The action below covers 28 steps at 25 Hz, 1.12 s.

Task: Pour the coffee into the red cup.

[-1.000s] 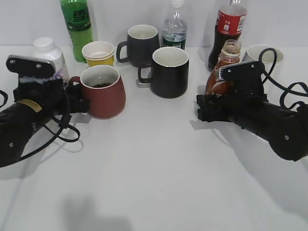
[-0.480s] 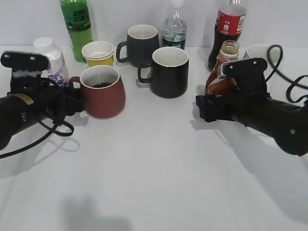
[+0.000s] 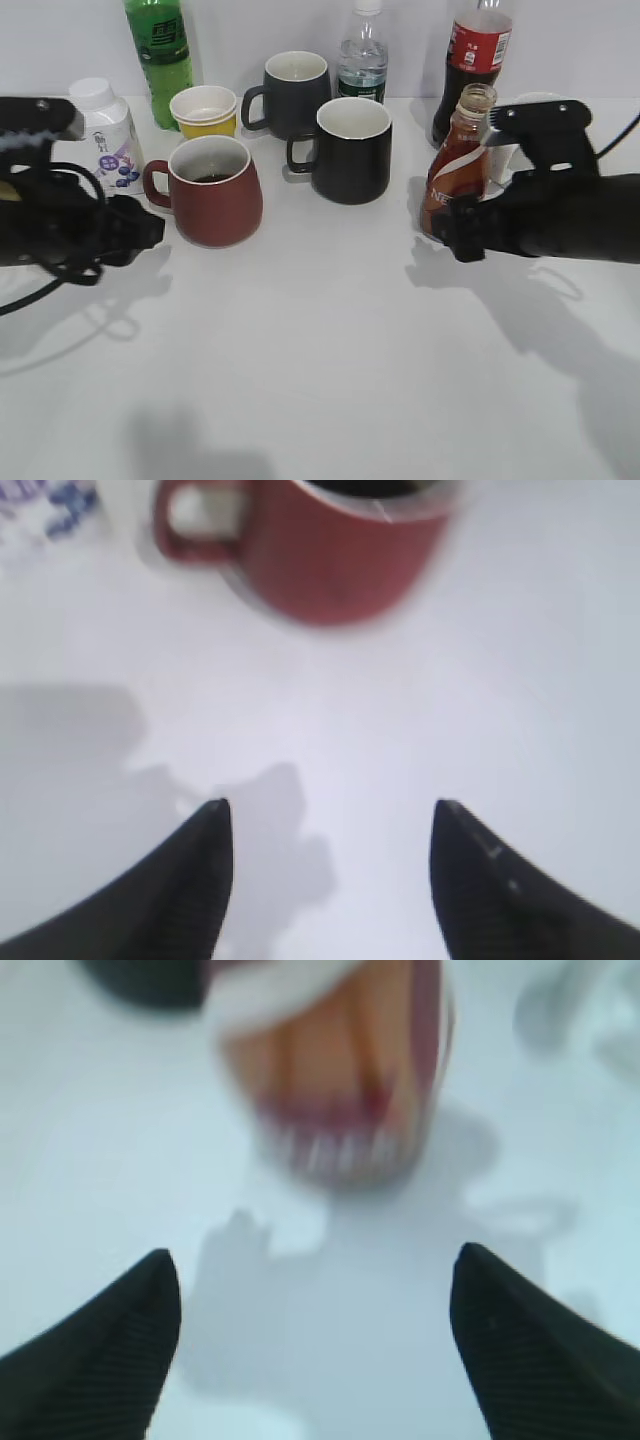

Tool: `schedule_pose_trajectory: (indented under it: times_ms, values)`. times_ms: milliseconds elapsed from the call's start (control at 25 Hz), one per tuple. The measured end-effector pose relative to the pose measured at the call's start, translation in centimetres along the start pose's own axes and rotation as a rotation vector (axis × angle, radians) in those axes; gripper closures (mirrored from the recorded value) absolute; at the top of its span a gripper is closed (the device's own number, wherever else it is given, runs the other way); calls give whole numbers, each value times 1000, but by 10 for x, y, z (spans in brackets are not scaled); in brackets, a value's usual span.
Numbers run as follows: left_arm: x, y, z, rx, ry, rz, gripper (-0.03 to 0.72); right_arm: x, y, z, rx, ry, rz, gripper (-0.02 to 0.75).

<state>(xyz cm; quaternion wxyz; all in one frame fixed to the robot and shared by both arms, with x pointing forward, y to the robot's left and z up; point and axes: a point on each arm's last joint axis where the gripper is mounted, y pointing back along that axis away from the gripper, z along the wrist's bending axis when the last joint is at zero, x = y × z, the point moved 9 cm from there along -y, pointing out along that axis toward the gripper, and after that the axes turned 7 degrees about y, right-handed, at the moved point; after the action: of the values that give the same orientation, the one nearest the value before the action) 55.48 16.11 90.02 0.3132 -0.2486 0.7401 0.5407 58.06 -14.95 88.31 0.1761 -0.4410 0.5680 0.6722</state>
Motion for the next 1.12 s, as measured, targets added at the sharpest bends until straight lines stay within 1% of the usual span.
schedule_pose_trajectory:
  times_ms: [200,280,360,480,600,680,760,840,920,1120]
  values:
    - [11,47,-12,57,-37,124,210,9,34,7,-49,-14,138,113]
    - [16,70,-14,72,-81,166,210,12,54,11,-72,-14,188,126]
    - [22,99,-12,74,-149,197,211,19,77,14,-99,-5,258,146]
    - [29,142,-6,66,-221,207,211,27,114,14,-116,57,337,160]
    - [38,187,-1,75,-249,174,214,41,150,8,-105,130,417,162]
    - [49,209,3,78,-260,172,217,46,172,4,-98,149,438,162]
    - [61,227,9,71,-275,179,219,48,192,2,-93,158,433,162]
    - [69,241,13,70,-284,158,222,48,212,0,-83,164,391,162]
    - [72,254,15,79,-287,107,227,51,230,0,-81,161,327,163]
    - [72,272,18,86,-295,-12,230,80,254,-2,-65,167,243,164]
